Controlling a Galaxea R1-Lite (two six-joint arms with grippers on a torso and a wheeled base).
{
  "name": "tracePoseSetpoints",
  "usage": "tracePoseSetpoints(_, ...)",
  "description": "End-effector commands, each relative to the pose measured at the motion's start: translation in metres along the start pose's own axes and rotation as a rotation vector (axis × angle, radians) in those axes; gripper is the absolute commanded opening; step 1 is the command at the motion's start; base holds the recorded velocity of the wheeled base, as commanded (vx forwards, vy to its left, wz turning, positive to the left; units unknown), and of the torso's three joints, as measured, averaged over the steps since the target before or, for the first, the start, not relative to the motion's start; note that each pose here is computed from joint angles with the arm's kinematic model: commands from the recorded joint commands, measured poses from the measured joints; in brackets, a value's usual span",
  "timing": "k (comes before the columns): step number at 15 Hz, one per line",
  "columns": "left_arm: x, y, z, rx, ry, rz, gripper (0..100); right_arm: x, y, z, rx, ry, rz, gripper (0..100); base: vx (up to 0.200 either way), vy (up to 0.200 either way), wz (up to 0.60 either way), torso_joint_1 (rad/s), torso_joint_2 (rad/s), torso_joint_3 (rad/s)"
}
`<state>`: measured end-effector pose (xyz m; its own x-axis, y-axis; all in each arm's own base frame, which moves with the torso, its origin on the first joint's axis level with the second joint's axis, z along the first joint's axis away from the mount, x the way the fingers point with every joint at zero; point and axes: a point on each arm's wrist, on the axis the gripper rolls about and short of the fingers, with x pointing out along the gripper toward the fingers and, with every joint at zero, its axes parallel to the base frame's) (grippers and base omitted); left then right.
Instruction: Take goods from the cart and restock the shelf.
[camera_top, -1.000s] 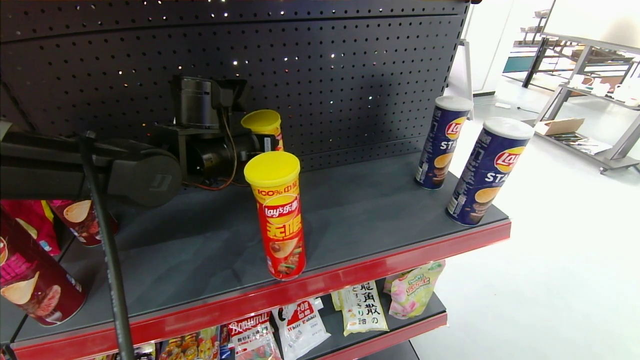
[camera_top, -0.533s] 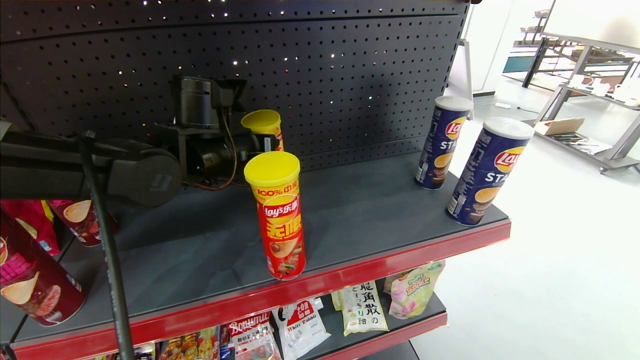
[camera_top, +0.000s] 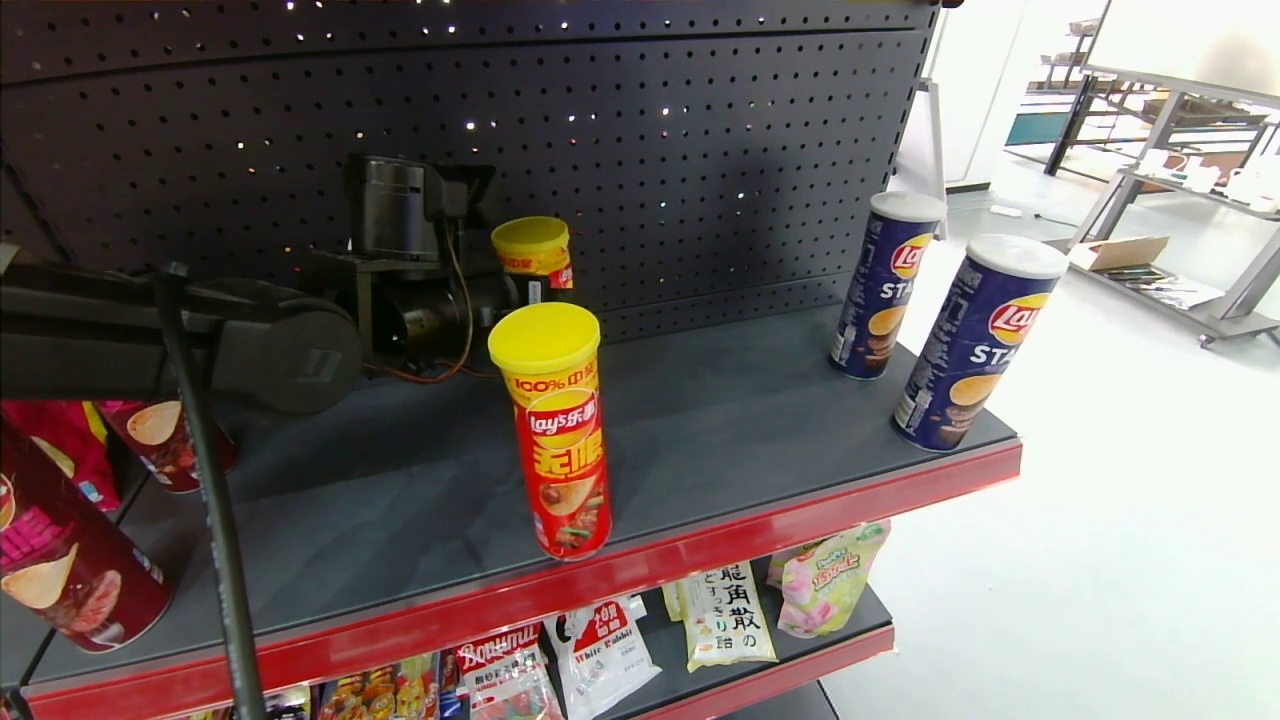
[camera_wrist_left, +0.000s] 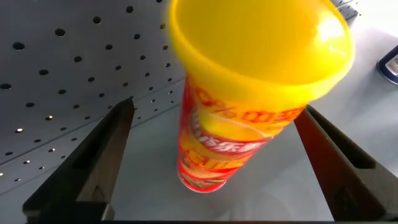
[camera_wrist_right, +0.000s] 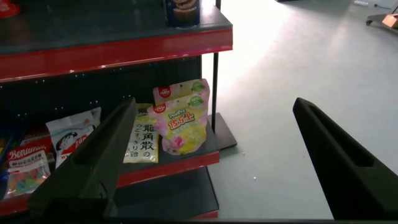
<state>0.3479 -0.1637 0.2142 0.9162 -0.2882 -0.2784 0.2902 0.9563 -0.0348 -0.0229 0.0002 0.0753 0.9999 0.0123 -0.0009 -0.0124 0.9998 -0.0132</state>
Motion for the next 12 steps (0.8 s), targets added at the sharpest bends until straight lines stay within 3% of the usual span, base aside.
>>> tracePoseSetpoints(1,-0.003,0.001,-0.001,0.000,0.003,0.002,100,0.000,0.000,0.000,-0.001,0.001,0.001,100,0.000,0.000,0.00,0.000,0.00,0.000)
tracePoseSetpoints(12,-0.053,0.017,-0.014,0.004,0.050,0.025,100,0.000,0.000,0.000,-0.001,0.001,0.001,100,0.000,0.000,0.00,0.000,0.00,0.000)
